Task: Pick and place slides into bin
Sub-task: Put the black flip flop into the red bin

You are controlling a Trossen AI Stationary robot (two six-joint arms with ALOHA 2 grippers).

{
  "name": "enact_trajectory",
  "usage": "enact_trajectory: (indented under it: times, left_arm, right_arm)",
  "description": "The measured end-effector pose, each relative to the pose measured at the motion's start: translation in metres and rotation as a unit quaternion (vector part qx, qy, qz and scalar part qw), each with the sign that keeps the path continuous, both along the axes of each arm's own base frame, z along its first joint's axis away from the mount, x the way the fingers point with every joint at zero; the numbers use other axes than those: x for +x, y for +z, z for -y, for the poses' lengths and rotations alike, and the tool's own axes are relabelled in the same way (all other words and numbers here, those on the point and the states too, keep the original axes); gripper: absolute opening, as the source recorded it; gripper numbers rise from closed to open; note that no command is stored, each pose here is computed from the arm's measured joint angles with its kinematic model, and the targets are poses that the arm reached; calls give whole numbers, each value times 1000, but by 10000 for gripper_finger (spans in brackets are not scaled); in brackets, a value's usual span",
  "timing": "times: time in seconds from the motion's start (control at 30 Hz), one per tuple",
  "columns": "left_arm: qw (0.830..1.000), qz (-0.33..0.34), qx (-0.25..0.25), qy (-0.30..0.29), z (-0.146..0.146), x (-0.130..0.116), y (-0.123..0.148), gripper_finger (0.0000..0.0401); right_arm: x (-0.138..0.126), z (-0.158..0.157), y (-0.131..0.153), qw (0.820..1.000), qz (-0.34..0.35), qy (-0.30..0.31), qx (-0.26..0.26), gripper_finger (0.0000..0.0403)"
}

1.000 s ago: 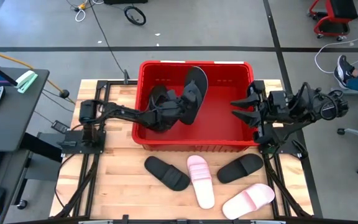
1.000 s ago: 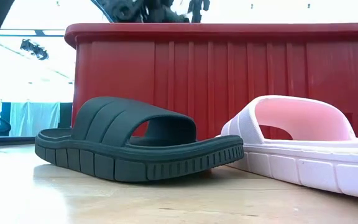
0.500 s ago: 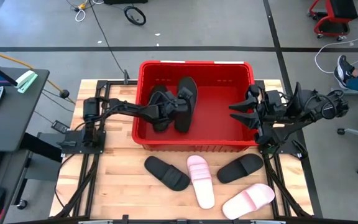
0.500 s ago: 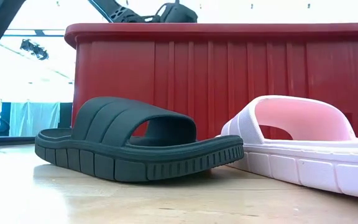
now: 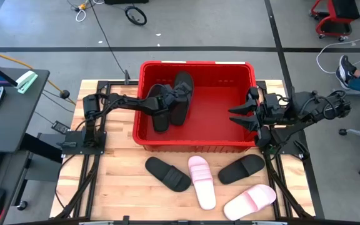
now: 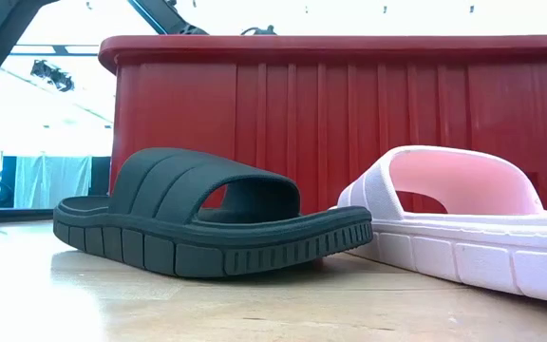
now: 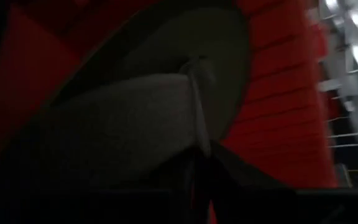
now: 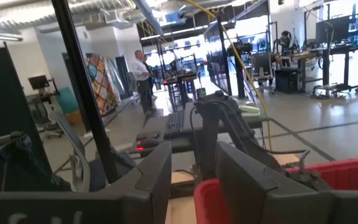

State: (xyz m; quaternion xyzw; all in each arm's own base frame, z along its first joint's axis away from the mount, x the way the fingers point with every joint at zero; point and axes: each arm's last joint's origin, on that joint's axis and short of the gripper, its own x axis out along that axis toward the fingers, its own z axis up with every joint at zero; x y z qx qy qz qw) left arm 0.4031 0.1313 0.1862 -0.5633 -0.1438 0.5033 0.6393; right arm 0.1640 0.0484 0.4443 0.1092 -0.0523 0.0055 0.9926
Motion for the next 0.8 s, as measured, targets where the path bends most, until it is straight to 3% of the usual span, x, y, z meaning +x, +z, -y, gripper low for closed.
enact_trajectory:
  times: [0.13,0.27,0.63,0.8]
  left_arm:
    - [998,-12,-68,-6,2,-5,-11,84]
    - [996,-20,-88,-2,4,-8,-15,113]
    - [996,58,-65,2,-6,-3,-1,144]
    - [990,142,4,-17,-20,-1,31,134]
  right_arm:
    - [0,0,0,1000,0,0,0,132]
    - [-2,1,1,1000,1,0,-2,132]
    - [-5,2,1,1000,3,-1,-10,132]
    - [-13,5,1,1000,-4,0,-12,132]
